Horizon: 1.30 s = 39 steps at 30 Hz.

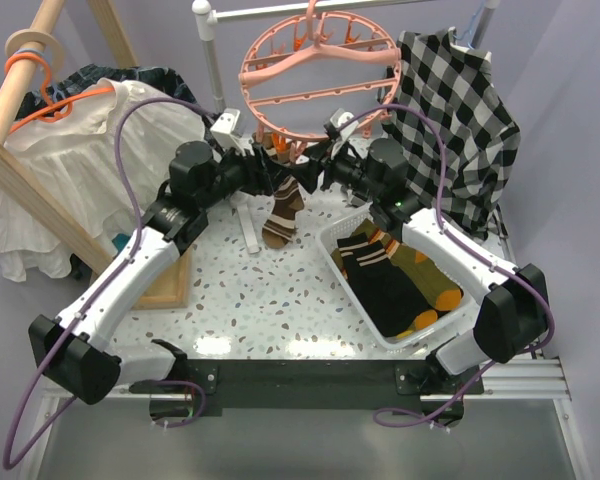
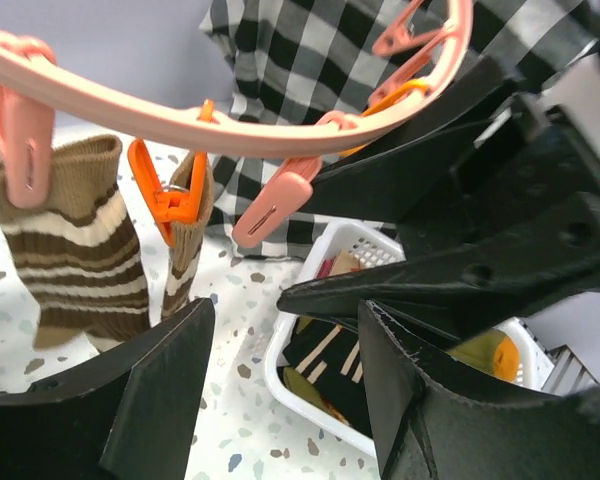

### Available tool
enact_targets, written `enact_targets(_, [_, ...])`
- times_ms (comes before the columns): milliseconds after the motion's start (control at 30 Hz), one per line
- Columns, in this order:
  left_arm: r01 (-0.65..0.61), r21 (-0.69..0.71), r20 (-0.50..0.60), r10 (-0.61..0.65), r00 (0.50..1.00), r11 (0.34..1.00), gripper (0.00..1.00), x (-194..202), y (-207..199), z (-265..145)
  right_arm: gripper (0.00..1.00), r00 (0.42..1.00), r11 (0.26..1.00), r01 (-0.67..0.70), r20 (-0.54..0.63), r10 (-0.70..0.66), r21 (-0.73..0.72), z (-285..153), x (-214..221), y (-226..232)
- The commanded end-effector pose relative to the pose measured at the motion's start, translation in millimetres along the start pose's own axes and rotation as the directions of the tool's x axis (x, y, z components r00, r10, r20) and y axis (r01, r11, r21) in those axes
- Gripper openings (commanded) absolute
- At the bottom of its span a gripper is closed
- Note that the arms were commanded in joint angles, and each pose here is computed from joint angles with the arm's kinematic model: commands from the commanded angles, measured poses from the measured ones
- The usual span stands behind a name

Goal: Clip the socks to the hanger
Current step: Rotate the hanger.

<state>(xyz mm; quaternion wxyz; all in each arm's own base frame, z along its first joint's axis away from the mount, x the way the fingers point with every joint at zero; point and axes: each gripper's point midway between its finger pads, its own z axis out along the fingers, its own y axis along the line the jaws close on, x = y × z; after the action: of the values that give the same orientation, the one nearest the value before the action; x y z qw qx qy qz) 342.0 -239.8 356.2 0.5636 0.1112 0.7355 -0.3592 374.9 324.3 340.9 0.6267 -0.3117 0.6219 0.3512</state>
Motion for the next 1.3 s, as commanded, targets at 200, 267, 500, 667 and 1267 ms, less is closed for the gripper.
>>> enact_targets(200, [0.003, -0.029, 0.086, 0.000, 0.996, 1.000, 0.63, -30.5, -7.5, 29.7, 0.62, 0.993, 0.994, 0.108, 0.044, -0.108, 0.009, -1.4, -21.2, 3.8])
enact_targets(267, [0.015, -0.051, 0.105, -0.009, 0.994, 0.999, 0.63, -35.9, -4.7, 28.9, 0.62, 0.992, 0.993, 0.114, 0.043, -0.115, 0.006, -1.1, -21.2, 5.0])
enact_targets(500, [0.030, -0.078, 0.141, -0.019, 0.990, 0.996, 0.62, -43.0, -1.2, 31.1, 0.62, 0.992, 0.992, 0.122, 0.036, -0.123, 0.035, -6.7, -19.2, 2.6])
enact_targets(667, [0.040, -0.088, 0.136, -0.028, 0.990, 0.995, 0.61, -39.1, 1.7, 35.8, 0.62, 0.992, 0.989, 0.125, 0.021, -0.127, 0.082, -24.9, -23.6, 1.2])
enact_targets(1267, [0.086, 0.049, 0.128, -0.091, 0.988, 0.995, 0.63, -45.2, -49.6, 34.0, 0.62, 0.989, 0.896, 0.070, -0.148, -0.005, 0.438, -118.4, -30.5, -29.0])
